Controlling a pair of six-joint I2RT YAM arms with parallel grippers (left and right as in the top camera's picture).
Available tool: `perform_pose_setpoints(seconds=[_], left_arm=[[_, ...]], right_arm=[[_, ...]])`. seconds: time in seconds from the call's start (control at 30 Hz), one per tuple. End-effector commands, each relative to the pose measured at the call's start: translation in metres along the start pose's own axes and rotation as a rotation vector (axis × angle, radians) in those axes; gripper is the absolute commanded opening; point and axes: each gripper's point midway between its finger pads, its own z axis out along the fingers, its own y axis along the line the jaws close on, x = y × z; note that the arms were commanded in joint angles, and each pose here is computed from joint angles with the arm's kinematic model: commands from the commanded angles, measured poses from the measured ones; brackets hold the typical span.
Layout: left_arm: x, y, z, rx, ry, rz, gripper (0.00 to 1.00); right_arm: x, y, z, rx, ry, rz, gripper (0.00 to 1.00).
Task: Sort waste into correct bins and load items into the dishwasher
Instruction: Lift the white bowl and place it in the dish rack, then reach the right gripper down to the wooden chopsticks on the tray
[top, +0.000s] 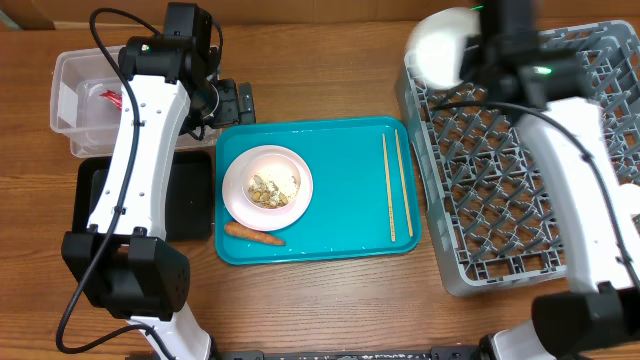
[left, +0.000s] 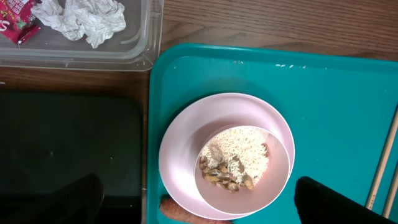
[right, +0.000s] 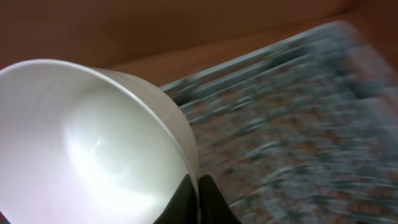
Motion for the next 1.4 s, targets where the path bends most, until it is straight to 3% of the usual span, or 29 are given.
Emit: perform_pose_setpoints(seconds=[0.0,0.1,0.17,0.63,0.97,1.23,1.33,1.37], left_arm=[[-0.005,-0.002,-0.002,-0.001,-0.016,-0.001,1.0],[-0.005,-0.003,-0.002,0.0,-0.016,0.001,1.0],[-0.004,-0.003,-0.002,0.0,-0.016,0.002,1.0],[-0.002,-0.003,-0.002,0.002,-0.006,0.001,1.0],[-0.002,-0.006,-0.002,0.016,-0.004,0.002,1.0],[-0.001,-0.007,-0.002,0.023,-0.001,0.002,1.0],[-0.001,-0.007,-0.002,0.023,-0.002,0.002,1.0],[-0.001,-0.007,-0.002,0.023,-0.001,0.002,1.0]], right_arm=[[-0.028,-0.104,-0.007,0.558,-0.166,0.058,0.04],[-0.044,-0.158,-0.02,0.85,-0.299,0.175,0.04],[-0.048,-0.182,-0.012,0.932,-0.308,0.2,0.04],[0.021,-0.284,0.105,1.188,-0.016,0.136,0.04],[0.052,-0.233,0.172,1.016,0.07,0.048,0.04],[0.058,-0.173,0.18,0.868,0.101,-0.04,0.09],[0.065,-0.156,0.176,0.849,0.133,-0.1,0.19],[0.068,-0.152,0.174,0.846,0.15,-0.125,0.38]])
